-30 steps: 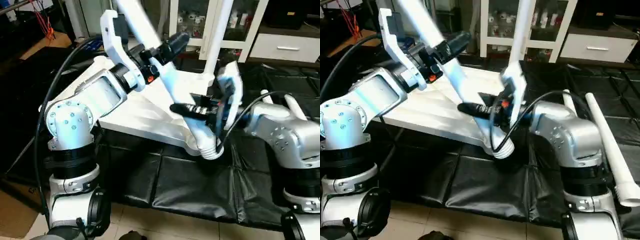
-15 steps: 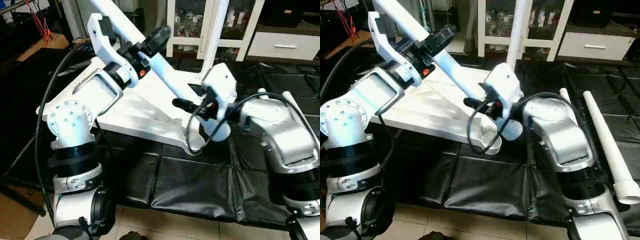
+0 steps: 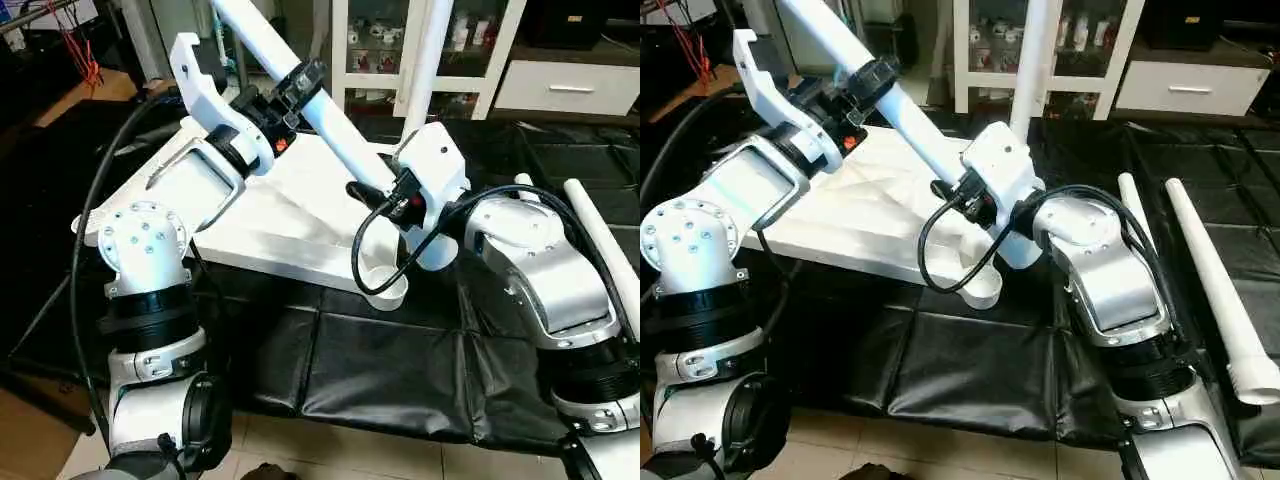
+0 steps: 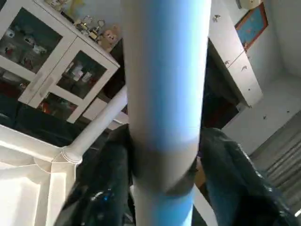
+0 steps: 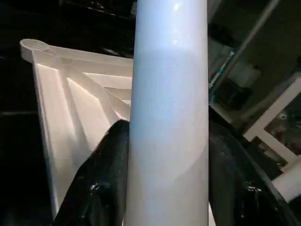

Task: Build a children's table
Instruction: Pick table leg

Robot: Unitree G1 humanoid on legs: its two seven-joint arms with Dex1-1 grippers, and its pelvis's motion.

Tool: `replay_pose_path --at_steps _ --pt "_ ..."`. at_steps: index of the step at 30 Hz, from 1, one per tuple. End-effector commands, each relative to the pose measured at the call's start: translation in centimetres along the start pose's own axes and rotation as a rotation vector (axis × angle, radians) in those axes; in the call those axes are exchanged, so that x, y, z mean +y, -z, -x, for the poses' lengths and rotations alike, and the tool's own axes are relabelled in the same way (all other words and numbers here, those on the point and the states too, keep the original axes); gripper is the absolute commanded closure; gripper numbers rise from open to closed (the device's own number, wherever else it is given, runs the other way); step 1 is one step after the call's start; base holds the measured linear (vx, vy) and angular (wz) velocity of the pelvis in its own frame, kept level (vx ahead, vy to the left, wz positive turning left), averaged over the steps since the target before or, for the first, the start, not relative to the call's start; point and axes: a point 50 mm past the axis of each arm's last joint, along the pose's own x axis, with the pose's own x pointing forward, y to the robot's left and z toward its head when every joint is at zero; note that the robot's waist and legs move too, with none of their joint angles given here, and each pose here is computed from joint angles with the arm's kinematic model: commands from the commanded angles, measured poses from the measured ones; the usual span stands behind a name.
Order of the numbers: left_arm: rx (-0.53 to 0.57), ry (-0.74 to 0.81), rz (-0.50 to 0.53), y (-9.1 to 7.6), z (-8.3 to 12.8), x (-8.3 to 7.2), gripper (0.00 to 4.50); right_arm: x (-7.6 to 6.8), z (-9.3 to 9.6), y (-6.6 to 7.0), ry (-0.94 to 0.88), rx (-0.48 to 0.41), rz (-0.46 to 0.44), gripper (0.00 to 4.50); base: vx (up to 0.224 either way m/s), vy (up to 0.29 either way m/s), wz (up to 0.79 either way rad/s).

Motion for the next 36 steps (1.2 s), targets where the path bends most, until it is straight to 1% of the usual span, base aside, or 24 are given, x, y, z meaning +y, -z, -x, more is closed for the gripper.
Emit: replay_pose_path --at_steps 1,3,6,8,14,20,23,25,27,28,29,31,32,34,35,36 --pt "-0.018 0.031 -0.027 -0.6 -0.4 -0.9 2.22 0.1 -0.1 -0.5 -0.001 -0.011 0.031 2.75 0.0 0.0 0.0" --pt "-0.022 0.024 -0.042 -0.6 -0.3 -0.7 2.45 0.2 -0.2 -0.5 -0.012 -0.013 0.046 2.75 0.0 0.0 0.0" --pt "-0.028 0.023 -0.045 -0.7 -0.2 -0.6 2.58 0.4 -0.3 -0.5 -0.02 -0.013 0.06 2.75 0.0 0.0 0.0" --pt "-0.037 0.02 -0.046 -0.9 -0.1 -0.5 2.76 0.4 -0.3 -0.5 -0.021 -0.014 0.066 2.75 0.0 0.0 0.0" --pt "-0.053 0.01 -0.069 -1.1 0.2 -0.3 2.85 0.6 -0.3 -0.5 -0.023 -0.016 0.073 2.75 0.0 0.0 0.0" --pt "-0.066 0.006 -0.058 -1.2 0.1 -0.1 2.87 0.5 -0.5 -0.6 -0.017 -0.02 0.092 2.75 0.0 0.0 0.0" --pt "-0.088 0.019 -0.055 -1.3 0.2 -0.3 2.87 0.6 -0.7 -0.7 -0.03 -0.033 0.082 2.75 0.0 0.0 0.0" --pt "-0.095 0.02 -0.054 -1.4 0.2 -0.3 2.87 0.5 -0.7 -0.8 -0.029 -0.041 0.073 2.05 0.0 0.0 0.0" --pt "-0.095 0.017 -0.061 -1.4 0.2 -0.2 2.87 0.5 -0.7 -0.8 -0.031 -0.044 0.065 2.05 0.0 0.0 0.0" --pt "-0.097 0.012 -0.069 -1.5 0.2 -0.1 2.88 0.5 -0.7 -0.8 -0.035 -0.047 0.062 1.87 0.0 0.0 0.0" --pt "-0.1 0.009 -0.072 -1.6 0.2 -0.1 2.88 0.4 -0.7 -0.8 -0.038 -0.05 0.057 1.87 0.0 0.0 0.0" --pt "-0.103 0.006 -0.081 -1.7 0.3 0.1 2.88 0.6 -0.7 -0.9 -0.056 -0.067 0.032 1.59 0.0 0.0 0.0" --pt "-0.103 0.004 -0.089 -1.8 0.4 0.2 2.88 0.6 -0.6 -1.0 -0.064 -0.076 0.024 1.57 0.0 0.0 0.0" --pt "-0.102 0.011 -0.111 -1.9 0.5 0.4 2.88 1.0 -0.5 -1.4 -0.106 -0.125 -0.045 1.52 0.0 0.0 0.0" --pt "-0.101 0.016 -0.121 -1.9 0.6 0.4 2.88 1.1 -0.4 -1.7 -0.129 -0.159 -0.098 1.26 0.0 0.0 0.0" --pt "-0.095 0.026 -0.132 -2.0 0.8 0.5 2.88 1.2 -0.2 -2.0 -0.152 -0.193 -0.156 1.26 0.0 0.0 0.0"
